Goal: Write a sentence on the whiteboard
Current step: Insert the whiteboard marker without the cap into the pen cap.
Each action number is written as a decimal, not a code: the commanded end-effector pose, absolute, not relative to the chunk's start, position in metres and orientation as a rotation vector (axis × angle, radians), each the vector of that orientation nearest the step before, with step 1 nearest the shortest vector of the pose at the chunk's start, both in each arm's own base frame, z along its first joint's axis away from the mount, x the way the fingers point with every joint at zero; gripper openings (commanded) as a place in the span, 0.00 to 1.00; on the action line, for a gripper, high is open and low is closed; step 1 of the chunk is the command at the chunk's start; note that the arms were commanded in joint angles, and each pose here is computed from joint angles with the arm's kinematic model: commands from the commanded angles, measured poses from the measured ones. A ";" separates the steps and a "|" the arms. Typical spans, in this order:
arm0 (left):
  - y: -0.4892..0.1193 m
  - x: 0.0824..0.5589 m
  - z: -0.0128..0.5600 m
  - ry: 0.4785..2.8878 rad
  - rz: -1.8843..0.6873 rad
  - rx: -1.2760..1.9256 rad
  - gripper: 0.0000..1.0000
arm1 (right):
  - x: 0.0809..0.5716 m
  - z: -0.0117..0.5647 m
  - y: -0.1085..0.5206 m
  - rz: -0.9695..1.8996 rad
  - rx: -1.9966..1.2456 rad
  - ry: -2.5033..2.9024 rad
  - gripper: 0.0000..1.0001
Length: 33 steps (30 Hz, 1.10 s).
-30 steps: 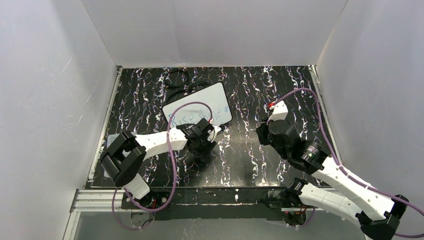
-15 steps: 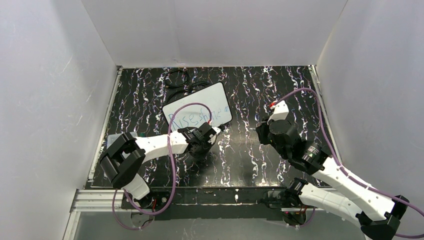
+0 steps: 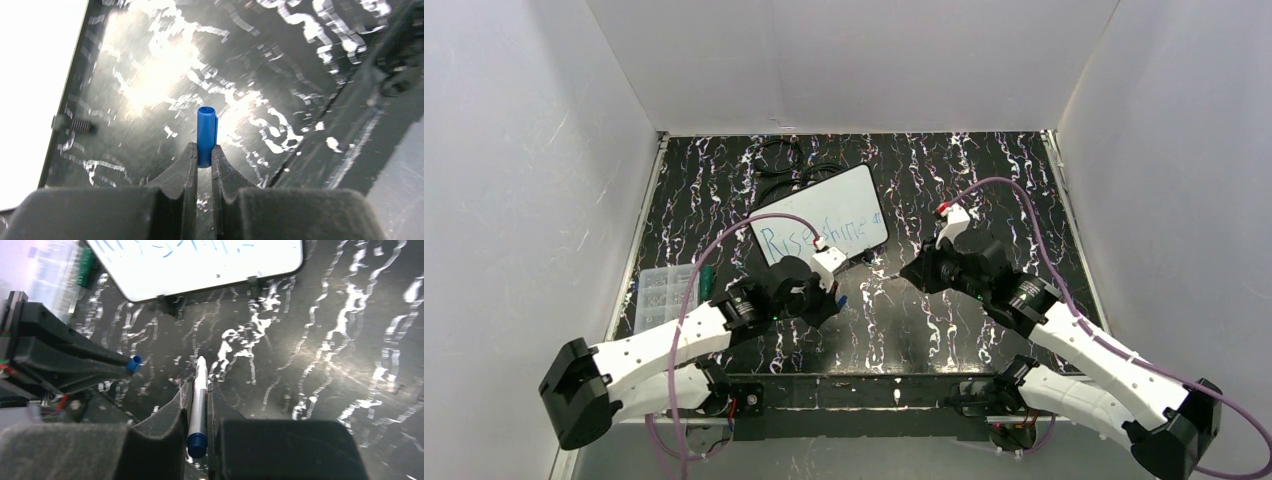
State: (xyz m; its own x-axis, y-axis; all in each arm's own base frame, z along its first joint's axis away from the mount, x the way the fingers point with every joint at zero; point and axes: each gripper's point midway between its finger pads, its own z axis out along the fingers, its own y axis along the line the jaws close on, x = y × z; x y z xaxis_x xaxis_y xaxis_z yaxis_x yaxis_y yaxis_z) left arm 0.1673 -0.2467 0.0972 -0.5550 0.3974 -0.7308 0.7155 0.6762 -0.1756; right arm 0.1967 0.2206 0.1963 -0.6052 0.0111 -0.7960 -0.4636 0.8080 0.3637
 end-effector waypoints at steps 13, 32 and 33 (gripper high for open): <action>-0.267 0.118 0.161 1.898 -0.919 1.207 0.00 | 0.161 0.248 0.259 1.363 -0.522 2.043 0.01; -0.270 0.117 0.162 1.897 -0.939 1.216 0.00 | 0.149 0.241 0.262 1.425 -0.600 2.084 0.01; -0.270 0.116 0.162 1.898 -0.941 1.216 0.00 | 0.148 0.242 0.263 1.431 -0.602 2.083 0.01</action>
State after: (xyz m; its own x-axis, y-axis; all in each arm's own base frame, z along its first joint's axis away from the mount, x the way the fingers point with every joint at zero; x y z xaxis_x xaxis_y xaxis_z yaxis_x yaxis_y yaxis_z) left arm 0.1189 -0.2653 0.1478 -0.3512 0.4485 -0.8219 0.9188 0.3338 -0.2104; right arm 0.1488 0.2582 0.2201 -0.7907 -0.0586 -0.6094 -0.5788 0.3959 0.7129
